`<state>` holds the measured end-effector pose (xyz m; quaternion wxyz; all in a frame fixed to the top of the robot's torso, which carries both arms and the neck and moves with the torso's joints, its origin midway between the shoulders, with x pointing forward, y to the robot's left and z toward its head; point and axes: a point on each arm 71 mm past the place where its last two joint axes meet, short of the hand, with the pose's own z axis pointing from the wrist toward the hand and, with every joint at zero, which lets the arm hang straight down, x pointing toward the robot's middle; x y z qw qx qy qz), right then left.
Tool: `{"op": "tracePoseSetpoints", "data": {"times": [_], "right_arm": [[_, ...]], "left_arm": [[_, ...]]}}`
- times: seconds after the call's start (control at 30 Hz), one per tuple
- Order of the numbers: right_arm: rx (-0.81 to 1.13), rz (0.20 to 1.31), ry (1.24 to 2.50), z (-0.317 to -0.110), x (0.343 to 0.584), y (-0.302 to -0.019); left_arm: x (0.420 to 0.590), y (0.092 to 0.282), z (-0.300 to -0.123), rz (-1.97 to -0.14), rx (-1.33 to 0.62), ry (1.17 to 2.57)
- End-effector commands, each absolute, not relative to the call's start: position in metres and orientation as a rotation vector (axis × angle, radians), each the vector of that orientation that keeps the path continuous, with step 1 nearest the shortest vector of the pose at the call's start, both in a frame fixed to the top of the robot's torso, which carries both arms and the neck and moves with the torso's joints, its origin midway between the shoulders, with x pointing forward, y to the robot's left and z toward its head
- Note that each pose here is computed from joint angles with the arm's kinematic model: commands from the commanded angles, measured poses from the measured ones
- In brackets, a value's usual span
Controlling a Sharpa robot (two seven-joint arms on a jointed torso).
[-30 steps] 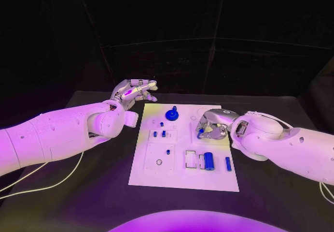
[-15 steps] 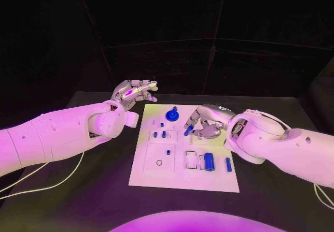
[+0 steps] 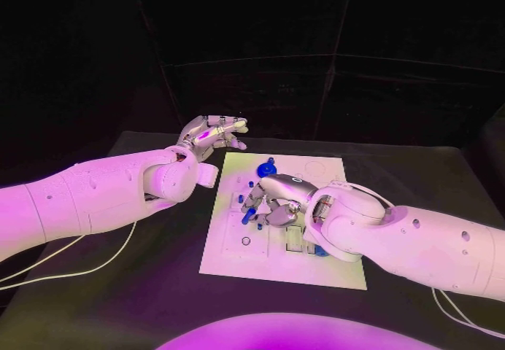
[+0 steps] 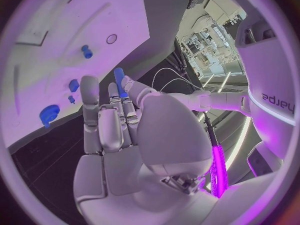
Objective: Assemble the parts on the task board
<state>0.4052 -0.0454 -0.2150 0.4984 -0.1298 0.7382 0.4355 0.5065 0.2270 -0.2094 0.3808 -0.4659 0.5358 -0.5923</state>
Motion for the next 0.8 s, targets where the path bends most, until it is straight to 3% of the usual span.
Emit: {"op": "tracePoseSetpoints", "data": {"times": [0.03, 0.33, 0.8], "right_arm": [[-0.406, 1.053, 1.796, -0.222, 0.401, -0.037], [-0.509, 0.988, 1.837, -0.240, 0.396, -0.029], [-0.559, 0.928, 1.862, -0.246, 0.396, -0.029]], "left_arm": [[0.506, 0.225, -0.208, -1.531, -1.173, 1.372], [0.506, 0.223, -0.207, -1.538, -1.172, 1.376], [0.507, 0.223, -0.208, -1.536, -1.172, 1.375]]}}
